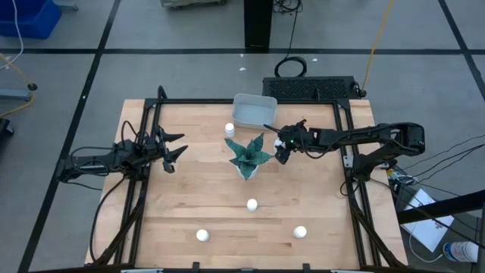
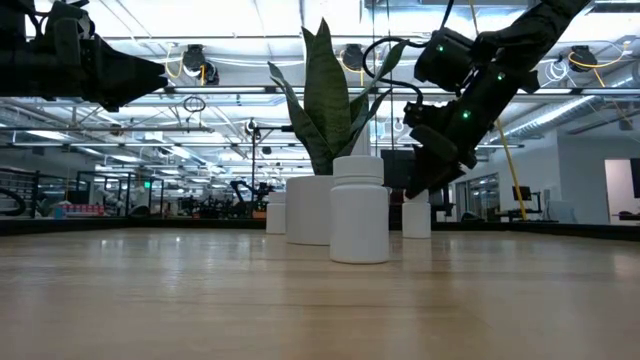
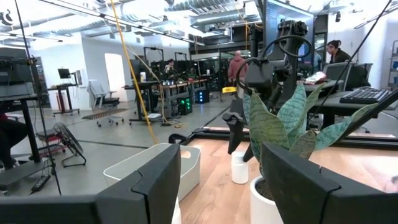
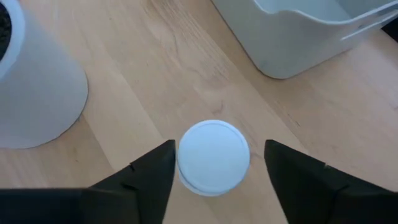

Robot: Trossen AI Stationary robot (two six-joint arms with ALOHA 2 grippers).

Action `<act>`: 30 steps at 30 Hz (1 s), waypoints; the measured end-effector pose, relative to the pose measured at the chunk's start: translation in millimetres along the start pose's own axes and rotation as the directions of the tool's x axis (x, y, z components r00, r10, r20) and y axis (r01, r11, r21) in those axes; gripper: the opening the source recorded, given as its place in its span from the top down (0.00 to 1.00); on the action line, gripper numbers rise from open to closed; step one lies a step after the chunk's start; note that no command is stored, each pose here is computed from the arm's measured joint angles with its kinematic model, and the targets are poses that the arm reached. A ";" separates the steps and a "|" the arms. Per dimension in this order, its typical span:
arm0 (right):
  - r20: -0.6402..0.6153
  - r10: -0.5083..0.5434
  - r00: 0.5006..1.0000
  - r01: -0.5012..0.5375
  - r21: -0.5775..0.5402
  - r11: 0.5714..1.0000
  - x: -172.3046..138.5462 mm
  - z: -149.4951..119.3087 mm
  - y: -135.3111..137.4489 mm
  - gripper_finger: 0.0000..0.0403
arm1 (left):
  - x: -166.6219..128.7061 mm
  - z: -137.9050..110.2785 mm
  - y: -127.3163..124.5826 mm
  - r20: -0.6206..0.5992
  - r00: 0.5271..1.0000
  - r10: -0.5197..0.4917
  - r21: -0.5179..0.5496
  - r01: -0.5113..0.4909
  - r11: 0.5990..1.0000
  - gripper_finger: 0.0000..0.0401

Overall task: Pick and place pill bottles into a basket
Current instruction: Put the white medicine bottle into the gray bin

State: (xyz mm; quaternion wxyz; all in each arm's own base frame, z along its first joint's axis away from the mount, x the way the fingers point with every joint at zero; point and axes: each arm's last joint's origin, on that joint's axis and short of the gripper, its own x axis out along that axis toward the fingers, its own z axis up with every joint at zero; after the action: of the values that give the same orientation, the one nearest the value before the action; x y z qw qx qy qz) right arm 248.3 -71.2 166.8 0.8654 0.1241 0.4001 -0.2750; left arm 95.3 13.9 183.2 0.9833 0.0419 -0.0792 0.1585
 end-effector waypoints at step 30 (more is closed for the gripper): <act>0.518 -0.207 0.830 0.219 0.038 0.975 -92.4 57.7 -16.1 0.62 | 0.0 0.1 0.0 0.001 1.000 0.000 0.000 0.000 1.000 0.43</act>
State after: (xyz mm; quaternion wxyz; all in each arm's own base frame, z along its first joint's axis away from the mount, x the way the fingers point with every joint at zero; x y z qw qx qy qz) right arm 226.3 -74.6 274.6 0.9063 -0.0098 0.1666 -0.3883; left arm 95.3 13.9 183.2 0.9833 0.0420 -0.0794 0.1584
